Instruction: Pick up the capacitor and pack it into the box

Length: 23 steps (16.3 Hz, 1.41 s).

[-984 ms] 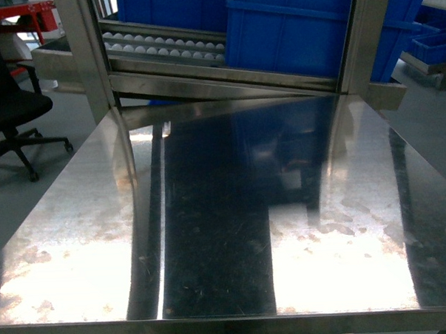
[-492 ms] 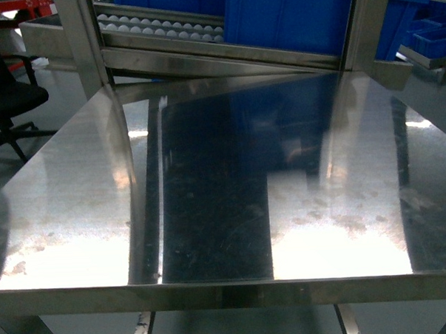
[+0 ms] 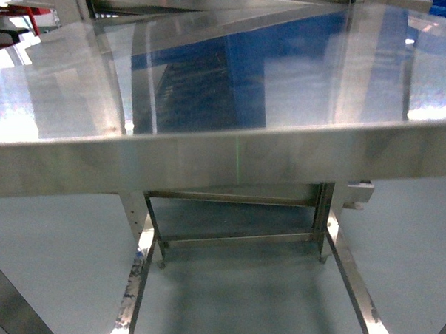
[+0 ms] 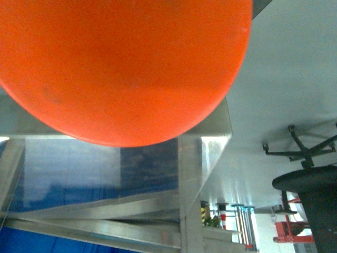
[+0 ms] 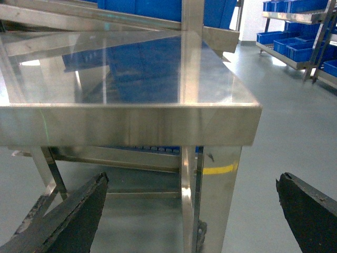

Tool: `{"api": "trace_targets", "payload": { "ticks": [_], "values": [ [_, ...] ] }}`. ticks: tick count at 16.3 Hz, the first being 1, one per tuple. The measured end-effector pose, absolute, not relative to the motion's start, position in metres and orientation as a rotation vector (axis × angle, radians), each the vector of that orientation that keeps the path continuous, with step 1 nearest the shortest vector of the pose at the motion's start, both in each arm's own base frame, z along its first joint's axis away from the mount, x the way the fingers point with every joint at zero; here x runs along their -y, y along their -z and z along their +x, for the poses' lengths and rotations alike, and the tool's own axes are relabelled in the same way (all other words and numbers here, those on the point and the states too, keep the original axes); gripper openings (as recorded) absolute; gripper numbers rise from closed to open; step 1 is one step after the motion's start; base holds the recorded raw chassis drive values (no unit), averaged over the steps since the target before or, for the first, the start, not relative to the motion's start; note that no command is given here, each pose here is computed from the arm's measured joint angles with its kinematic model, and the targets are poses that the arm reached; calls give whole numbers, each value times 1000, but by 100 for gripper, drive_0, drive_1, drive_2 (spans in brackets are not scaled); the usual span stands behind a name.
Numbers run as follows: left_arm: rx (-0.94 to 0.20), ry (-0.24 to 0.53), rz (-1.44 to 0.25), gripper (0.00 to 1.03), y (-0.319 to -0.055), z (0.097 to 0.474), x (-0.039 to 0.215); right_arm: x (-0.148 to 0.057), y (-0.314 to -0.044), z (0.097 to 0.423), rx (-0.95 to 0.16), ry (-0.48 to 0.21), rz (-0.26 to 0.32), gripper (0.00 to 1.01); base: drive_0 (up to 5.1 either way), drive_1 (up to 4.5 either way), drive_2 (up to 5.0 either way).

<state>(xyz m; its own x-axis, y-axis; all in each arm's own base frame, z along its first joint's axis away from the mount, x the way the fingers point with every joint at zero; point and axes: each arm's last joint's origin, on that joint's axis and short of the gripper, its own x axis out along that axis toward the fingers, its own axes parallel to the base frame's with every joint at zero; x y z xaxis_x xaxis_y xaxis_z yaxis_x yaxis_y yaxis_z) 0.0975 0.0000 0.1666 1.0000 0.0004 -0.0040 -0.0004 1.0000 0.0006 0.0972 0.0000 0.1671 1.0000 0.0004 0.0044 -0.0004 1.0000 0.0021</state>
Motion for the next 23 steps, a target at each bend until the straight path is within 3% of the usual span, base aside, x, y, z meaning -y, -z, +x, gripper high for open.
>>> {"api": "trace_targets", "payload": {
  "ticks": [23],
  "values": [
    [-4, 1, 1, 43, -167, 98, 0, 0, -167, 97, 3, 0, 2, 98, -8, -8, -8]
  ]
}}
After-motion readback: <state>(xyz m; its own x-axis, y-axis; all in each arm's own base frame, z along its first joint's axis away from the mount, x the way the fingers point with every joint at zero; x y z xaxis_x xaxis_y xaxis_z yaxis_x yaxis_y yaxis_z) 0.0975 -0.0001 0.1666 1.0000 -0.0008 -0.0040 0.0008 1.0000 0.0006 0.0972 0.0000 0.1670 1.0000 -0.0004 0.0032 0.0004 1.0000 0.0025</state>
